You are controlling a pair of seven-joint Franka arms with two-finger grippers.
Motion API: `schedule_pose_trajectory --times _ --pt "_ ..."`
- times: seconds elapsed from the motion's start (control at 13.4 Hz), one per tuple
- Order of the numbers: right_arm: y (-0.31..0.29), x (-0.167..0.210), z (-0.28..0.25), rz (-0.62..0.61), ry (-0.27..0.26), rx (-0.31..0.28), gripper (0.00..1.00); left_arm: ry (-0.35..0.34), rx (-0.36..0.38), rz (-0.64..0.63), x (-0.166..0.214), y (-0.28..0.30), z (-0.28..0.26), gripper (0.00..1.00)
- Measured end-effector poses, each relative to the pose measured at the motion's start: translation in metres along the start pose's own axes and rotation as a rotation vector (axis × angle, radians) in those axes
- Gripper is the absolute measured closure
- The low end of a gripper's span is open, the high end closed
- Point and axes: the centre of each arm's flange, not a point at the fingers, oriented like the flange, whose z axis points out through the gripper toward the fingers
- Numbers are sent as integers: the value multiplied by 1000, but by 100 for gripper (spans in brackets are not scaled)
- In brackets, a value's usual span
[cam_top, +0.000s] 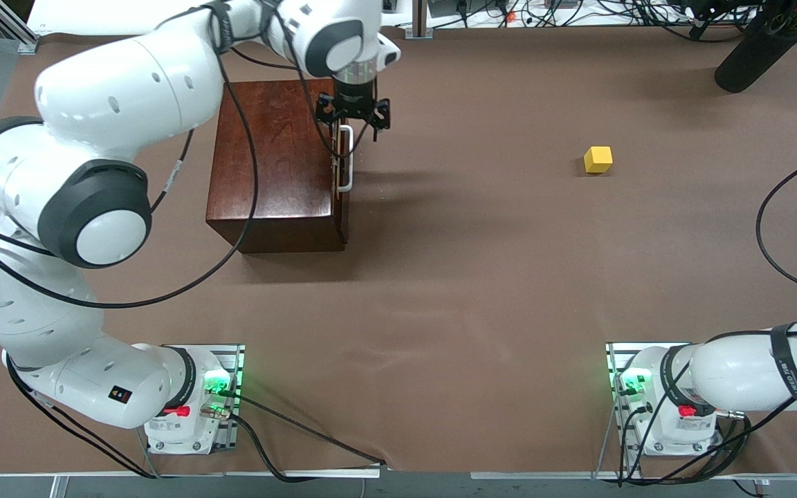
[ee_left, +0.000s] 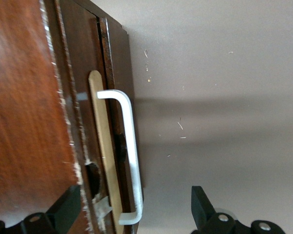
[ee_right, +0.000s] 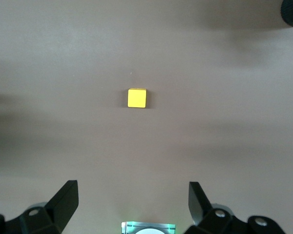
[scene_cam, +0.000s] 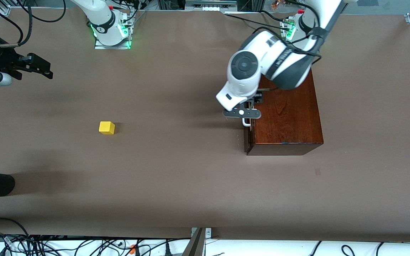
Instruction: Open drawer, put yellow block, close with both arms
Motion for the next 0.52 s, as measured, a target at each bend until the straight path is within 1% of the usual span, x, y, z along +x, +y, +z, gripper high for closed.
schedule_pose_trajectory --times 0.3,0.52 --pt "0 0 0 0 0 0 0 52 113 -9 -13 33 30 0" --pt "0 0 0 0 0 0 0 77 161 -14 -18 49 50 0"
